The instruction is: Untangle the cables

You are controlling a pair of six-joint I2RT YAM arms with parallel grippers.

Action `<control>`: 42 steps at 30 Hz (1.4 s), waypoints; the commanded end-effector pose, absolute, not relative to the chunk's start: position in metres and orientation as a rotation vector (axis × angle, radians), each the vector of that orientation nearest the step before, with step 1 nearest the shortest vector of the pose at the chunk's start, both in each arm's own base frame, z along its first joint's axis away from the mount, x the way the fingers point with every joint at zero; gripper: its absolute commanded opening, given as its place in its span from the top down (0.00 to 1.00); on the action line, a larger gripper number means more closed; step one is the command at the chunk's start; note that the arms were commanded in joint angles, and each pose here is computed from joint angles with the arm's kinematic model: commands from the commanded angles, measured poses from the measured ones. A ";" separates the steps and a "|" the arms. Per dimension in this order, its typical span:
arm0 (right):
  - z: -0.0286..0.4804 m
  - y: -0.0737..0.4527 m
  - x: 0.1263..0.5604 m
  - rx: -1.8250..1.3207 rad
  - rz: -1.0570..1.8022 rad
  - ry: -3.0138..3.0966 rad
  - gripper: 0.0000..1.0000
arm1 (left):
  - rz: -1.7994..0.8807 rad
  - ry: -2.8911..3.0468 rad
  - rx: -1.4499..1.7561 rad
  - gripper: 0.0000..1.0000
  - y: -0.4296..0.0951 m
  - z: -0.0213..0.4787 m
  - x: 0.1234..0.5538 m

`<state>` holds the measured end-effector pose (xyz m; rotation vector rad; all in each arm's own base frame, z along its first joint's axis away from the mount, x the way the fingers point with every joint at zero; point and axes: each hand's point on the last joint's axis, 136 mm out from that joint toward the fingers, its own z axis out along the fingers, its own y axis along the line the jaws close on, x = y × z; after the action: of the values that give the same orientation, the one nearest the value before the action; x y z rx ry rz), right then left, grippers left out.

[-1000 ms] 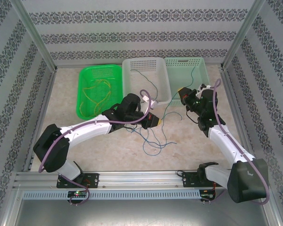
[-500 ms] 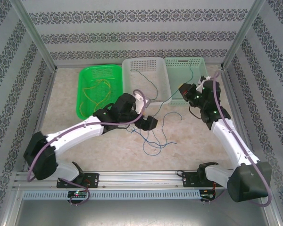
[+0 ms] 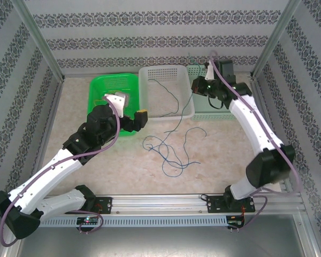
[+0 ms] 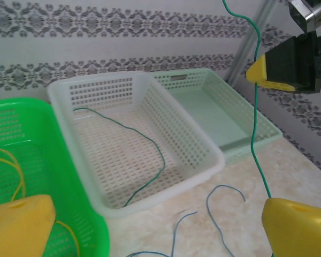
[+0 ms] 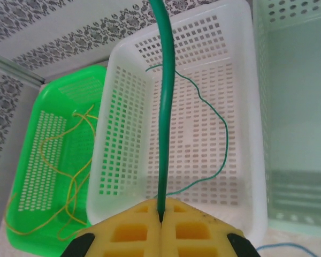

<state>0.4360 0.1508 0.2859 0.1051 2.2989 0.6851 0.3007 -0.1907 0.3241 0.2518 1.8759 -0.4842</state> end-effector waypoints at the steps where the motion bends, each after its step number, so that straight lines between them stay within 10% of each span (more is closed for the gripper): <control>1: 0.282 0.155 0.462 0.064 0.621 2.328 1.00 | -0.456 1.917 0.200 0.00 -0.179 0.312 0.303; 21: 0.137 0.209 0.558 0.191 0.565 2.590 1.00 | -0.494 1.995 0.169 0.00 -0.175 0.286 0.308; 42: 0.130 0.201 0.552 0.282 0.597 2.626 0.68 | -0.526 2.029 0.141 0.00 -0.176 0.275 0.310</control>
<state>0.5514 0.2004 0.1172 0.2723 2.6442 0.5586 0.3093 -0.1799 0.2815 0.1669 2.0090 -0.5182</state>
